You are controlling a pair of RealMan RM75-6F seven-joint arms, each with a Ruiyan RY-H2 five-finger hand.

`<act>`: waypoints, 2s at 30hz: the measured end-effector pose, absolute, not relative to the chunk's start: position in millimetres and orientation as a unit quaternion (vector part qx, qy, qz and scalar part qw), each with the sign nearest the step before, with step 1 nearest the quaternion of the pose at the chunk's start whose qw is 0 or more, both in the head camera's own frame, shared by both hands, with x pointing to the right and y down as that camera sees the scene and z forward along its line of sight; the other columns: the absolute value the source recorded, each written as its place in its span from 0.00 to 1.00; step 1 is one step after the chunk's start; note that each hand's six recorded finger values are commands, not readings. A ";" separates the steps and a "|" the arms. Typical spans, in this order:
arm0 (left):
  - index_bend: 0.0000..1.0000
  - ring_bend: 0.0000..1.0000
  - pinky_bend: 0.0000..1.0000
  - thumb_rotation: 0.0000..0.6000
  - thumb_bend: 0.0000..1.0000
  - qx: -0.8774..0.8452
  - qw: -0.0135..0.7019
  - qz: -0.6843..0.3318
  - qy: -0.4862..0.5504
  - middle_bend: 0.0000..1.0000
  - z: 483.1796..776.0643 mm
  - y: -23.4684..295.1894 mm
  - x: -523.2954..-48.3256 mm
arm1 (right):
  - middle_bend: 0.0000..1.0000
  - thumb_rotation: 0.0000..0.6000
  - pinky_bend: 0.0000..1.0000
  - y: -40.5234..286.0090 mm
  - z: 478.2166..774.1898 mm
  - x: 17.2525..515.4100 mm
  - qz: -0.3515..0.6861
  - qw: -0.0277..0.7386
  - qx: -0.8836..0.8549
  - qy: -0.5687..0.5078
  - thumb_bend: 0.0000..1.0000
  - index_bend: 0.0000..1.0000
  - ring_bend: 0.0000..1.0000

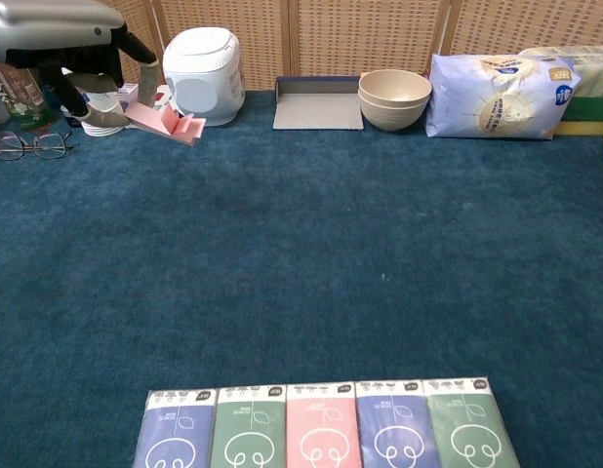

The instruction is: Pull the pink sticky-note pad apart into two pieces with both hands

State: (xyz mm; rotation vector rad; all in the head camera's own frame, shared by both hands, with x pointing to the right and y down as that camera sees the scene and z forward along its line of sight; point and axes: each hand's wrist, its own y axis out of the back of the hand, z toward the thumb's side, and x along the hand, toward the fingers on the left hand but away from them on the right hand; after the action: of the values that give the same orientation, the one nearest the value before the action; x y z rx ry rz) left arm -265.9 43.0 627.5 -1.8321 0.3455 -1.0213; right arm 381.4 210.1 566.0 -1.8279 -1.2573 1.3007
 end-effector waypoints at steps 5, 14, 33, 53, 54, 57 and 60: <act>0.68 0.99 0.95 1.00 0.35 -0.766 0.497 -0.391 0.118 0.93 610.1 44.7 -243.6 | 0.25 0.76 0.34 197.8 573.0 354.5 0.440 0.260 -0.719 -0.471 0.35 0.02 0.24; 0.68 0.99 0.95 1.00 0.35 -0.783 0.509 -0.347 0.086 0.93 591.3 45.3 -204.6 | 0.22 0.75 0.30 184.1 589.9 296.1 0.362 0.214 -0.786 -0.454 0.35 0.00 0.21; 0.69 0.99 0.95 1.00 0.35 -0.800 0.503 -0.323 0.053 0.93 586.8 45.1 -157.4 | 0.64 0.76 0.75 168.7 622.6 223.8 0.275 0.177 -0.829 -0.454 0.35 0.09 0.72; 0.69 0.99 0.95 1.00 0.35 -0.817 0.468 -0.331 0.062 0.93 589.1 42.4 -146.2 | 0.74 0.96 0.76 167.3 640.0 188.9 0.229 0.131 -0.848 -0.460 0.33 0.21 0.81; 0.69 0.99 0.95 1.00 0.35 -0.817 0.466 -0.333 0.063 0.93 589.8 42.0 -146.6 | 0.74 0.97 0.76 168.1 640.5 187.7 0.226 0.128 -0.848 -0.462 0.33 0.21 0.81; 0.69 0.99 0.95 1.00 0.35 -0.819 0.460 -0.338 0.065 0.93 592.4 40.8 -147.9 | 0.74 0.96 0.76 169.9 642.0 183.8 0.221 0.122 -0.850 -0.463 0.33 0.21 0.81; 0.69 0.99 0.95 1.00 0.35 -0.821 0.451 -0.342 0.069 0.93 595.5 40.0 -149.4 | 0.74 0.97 0.76 170.2 642.8 180.0 0.217 0.122 -0.851 -0.463 0.32 0.22 0.81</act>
State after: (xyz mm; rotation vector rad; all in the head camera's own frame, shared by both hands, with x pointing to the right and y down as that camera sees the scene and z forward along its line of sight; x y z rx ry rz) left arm -149.4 40.0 595.5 -2.0301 0.1708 -0.8461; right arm 180.0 170.2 642.8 -2.4847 -1.3508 0.6324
